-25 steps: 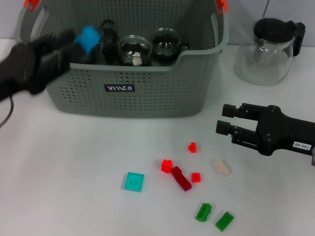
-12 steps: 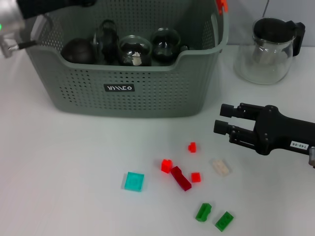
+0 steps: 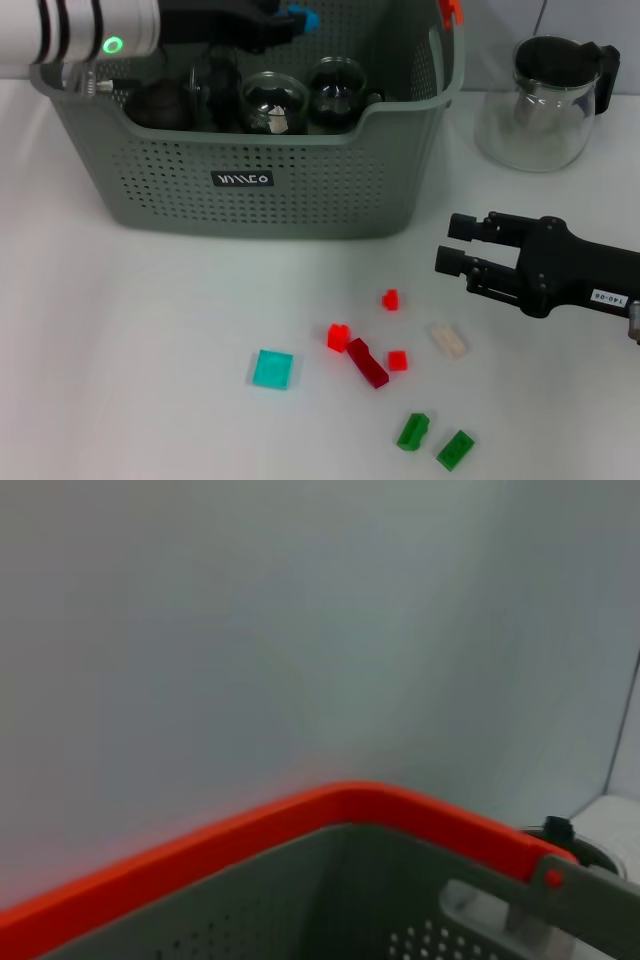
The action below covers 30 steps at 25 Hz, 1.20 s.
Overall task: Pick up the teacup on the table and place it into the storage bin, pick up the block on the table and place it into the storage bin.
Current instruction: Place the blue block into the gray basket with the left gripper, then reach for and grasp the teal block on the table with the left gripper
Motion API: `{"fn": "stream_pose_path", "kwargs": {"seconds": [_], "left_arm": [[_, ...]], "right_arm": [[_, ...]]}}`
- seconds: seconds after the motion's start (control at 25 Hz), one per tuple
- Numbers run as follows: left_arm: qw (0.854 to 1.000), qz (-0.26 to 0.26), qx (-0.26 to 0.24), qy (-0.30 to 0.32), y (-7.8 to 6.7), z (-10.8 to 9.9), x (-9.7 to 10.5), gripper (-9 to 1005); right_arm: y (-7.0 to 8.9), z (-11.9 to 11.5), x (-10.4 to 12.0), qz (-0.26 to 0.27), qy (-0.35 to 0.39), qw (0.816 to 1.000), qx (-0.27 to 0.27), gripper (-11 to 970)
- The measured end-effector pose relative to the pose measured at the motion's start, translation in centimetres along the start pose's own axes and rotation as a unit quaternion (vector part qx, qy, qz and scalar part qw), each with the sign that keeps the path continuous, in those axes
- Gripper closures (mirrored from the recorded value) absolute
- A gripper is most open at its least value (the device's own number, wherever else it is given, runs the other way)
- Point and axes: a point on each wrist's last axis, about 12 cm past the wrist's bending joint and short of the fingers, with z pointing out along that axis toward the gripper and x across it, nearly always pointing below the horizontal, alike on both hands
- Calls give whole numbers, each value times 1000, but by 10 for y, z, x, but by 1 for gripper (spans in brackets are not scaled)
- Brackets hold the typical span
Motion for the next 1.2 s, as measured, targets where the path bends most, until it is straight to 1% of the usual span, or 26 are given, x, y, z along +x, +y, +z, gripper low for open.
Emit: {"fn": "stream_pose_path", "kwargs": {"seconds": [0.08, 0.2, 0.28, 0.44, 0.56, 0.6, 0.72, 0.8, 0.84, 0.88, 0.96, 1.04, 1.12, 1.2], "left_arm": [[1000, -3, -9, -4, 0, 2, -1, 602], [1000, -15, -20, -13, 1, 2, -3, 634], [999, -25, -22, -17, 1, 1, -4, 627], [998, -50, -27, -34, 5, -5, -5, 613], [995, -74, -28, -58, 7, -13, -1, 602], [993, -87, -29, -74, 9, -17, 1, 599], [984, -117, -20, -130, 12, -33, 7, 536], [974, -131, 0, -187, 13, -51, 16, 494], [965, -135, 17, -223, 12, -62, 23, 473], [959, -136, 31, -249, 10, -70, 28, 476], [940, -124, 69, -312, 4, -92, 45, 481], [924, -102, 102, -354, -5, -113, 62, 487], [920, -90, 121, -362, -13, -125, 77, 487], [924, -70, 137, -350, -23, -137, 94, 486]], "right_arm": [[0, 0, 0, 1, 0, 1000, 0, 408], [0, 0, 0, 0, 0, 1000, 0, 408], [0, 0, 0, 0, 0, 1000, 0, 408], [0, 0, 0, 0, 0, 1000, 0, 408], [0, 0, 0, 1, 0, 1000, 0, 408], [0, 0, 0, 1, 0, 1000, 1, 408], [0, -1, 1, 1, 0, 1000, 1, 408], [0, 0, 1, 1, 0, 1000, 1, 408], [0, 0, 1, 1, 0, 1000, 1, 408], [0, 0, 1, 1, 0, 1000, 1, 408], [0, 0, 0, 0, 0, 1000, 0, 408], [0, 1, -1, 0, 0, 1000, 0, 408], [-1, 1, -1, -1, 0, 1000, -1, 408], [-1, 2, -2, -2, 0, 1000, -2, 408]]}}
